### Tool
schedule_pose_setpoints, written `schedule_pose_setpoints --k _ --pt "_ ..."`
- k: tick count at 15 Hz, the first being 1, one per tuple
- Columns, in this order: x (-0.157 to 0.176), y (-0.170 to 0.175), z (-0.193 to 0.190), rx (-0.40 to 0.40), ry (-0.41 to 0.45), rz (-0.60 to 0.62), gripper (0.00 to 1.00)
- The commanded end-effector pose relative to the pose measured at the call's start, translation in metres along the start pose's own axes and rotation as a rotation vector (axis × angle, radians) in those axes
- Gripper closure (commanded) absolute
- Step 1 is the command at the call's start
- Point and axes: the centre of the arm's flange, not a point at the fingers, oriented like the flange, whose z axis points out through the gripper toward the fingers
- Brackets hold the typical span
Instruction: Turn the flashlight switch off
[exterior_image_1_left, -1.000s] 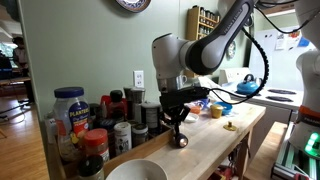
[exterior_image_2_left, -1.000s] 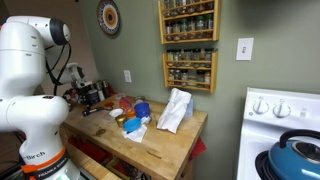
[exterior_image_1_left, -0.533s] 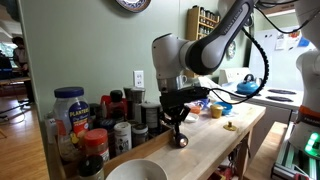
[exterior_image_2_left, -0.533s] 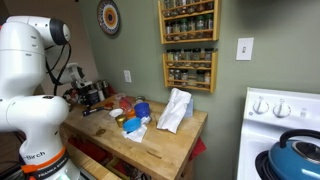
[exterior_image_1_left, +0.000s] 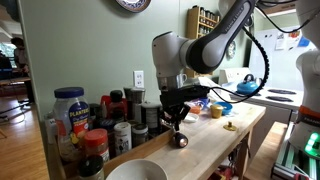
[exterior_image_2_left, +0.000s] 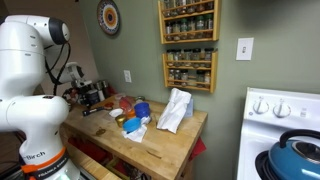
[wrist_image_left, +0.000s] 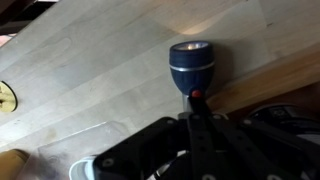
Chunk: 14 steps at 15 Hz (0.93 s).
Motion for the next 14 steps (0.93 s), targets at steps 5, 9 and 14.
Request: schedule_pose_setpoints --k 5,9,14 --pt "-0.0079 0.0006 0.0009 -0.03 0.022 -0.034 1.0" --pt "-0.0084 0.0019 0.0023 -0.044 0.026 -0.031 1.0" --pt "-0.0072 -0.0001 0.0049 -0.045 0.028 -0.029 1.0"
